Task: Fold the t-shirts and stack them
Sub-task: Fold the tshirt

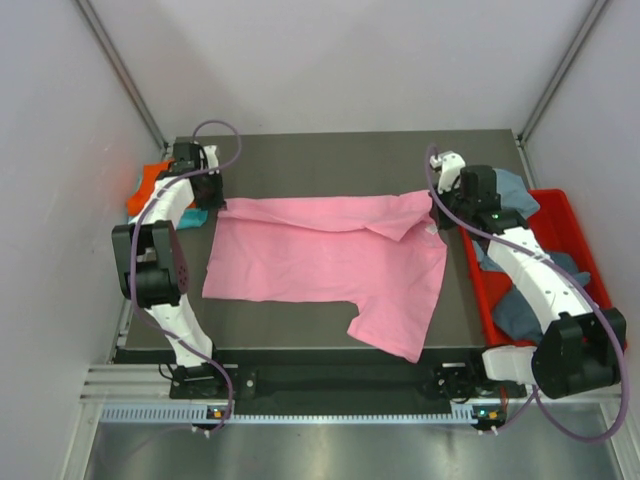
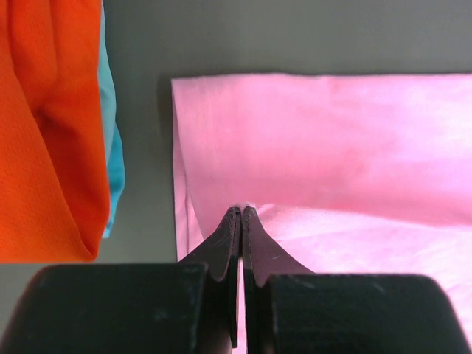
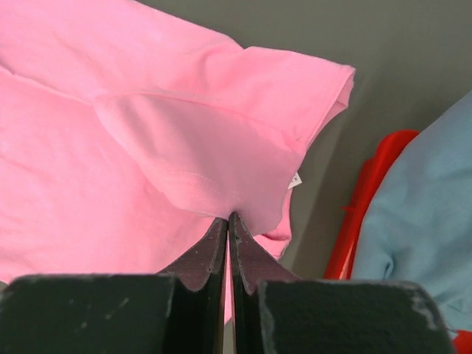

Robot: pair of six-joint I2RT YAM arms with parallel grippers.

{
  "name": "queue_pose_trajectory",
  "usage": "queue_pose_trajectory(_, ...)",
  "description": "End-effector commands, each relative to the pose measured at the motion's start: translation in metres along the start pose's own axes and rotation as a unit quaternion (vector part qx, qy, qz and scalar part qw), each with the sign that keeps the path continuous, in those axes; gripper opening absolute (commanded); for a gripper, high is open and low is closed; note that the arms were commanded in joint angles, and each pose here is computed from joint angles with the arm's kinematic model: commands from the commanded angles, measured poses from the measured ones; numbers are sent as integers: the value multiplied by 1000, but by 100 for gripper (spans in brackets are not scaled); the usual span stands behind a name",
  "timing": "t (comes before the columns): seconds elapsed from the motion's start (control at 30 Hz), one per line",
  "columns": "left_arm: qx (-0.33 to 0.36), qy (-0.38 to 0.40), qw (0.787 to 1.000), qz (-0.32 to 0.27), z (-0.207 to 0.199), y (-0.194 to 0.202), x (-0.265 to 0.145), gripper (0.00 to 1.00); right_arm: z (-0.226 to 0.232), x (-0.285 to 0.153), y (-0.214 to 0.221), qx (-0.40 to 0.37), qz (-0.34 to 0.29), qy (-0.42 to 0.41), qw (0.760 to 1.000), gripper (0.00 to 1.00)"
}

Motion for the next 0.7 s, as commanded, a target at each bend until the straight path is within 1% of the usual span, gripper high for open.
queue_pose_trajectory(0.0,-18,-16,1000,17,5,10,-4,0,9,-8,-9,7,-27,-12,1000,0)
queue_pose_trajectory(0.07,-24,-28,999,33,9,17,-3,0,12,-7,-2,16,-16,-17,1000,0)
queue_pose_trajectory(0.1,-27,-32,998,36,10,17,-4,2,15,-6,4,19,-9,-23,999,0)
queue_pose_trajectory(0.17,-30,-38,998,45,12,21,-5,11,16,-5,8,22,-8,-25,999,0)
queue_pose_trajectory(0.2,-32,-49,997,49,15,23,-6,18,16,-4,11,23,-6,-24,999,0)
queue_pose_trajectory(0.23,-35,-55,997,50,17,23,-7,21,17,-4,12,21,-5,-27,999,0)
queue_pose_trajectory(0.27,-36,-61,996,48,18,22,-10,23,16,-4,11,16,-5,-27,999,6)
queue_pose_trajectory(0.3,-36,-66,996,45,19,19,-13,25,16,-5,9,15,-7,-28,999,15)
queue_pose_trajectory(0.33,-37,-82,995,42,23,17,-17,27,16,-6,9,13,-5,-29,999,31)
queue_pose_trajectory(0.4,-39,-89,995,18,23,4,-29,28,15,-12,-5,3,-20,-30,999,41)
queue_pose_trajectory(0.43,-37,-79,996,4,20,-2,-32,29,15,-14,-11,0,-27,-30,999,49)
queue_pose_trajectory(0.47,-33,-71,997,-10,16,-9,-39,29,14,-18,-20,-5,-38,-29,999,52)
queue_pose_trajectory(0.53,-32,-34,999,-20,3,-15,-40,28,13,-19,-27,-11,-45,-27,999,53)
queue_pose_trajectory(0.63,-44,3,999,-10,-10,-15,-35,28,11,-16,-36,-18,-52,-29,998,53)
queue_pose_trajectory(0.67,-52,29,998,9,-18,-9,-29,28,12,-16,-40,-20,-57,-31,998,53)
Point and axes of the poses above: each gripper's point midway between its finger pads, its own x axis out along the fingers, its own z axis along the line the jaws close on, y = z × x, the point moved 1 cm from there along -x, back along the fingers, and after that the axes turned 1 degree about -x, right-handed, at the moved point
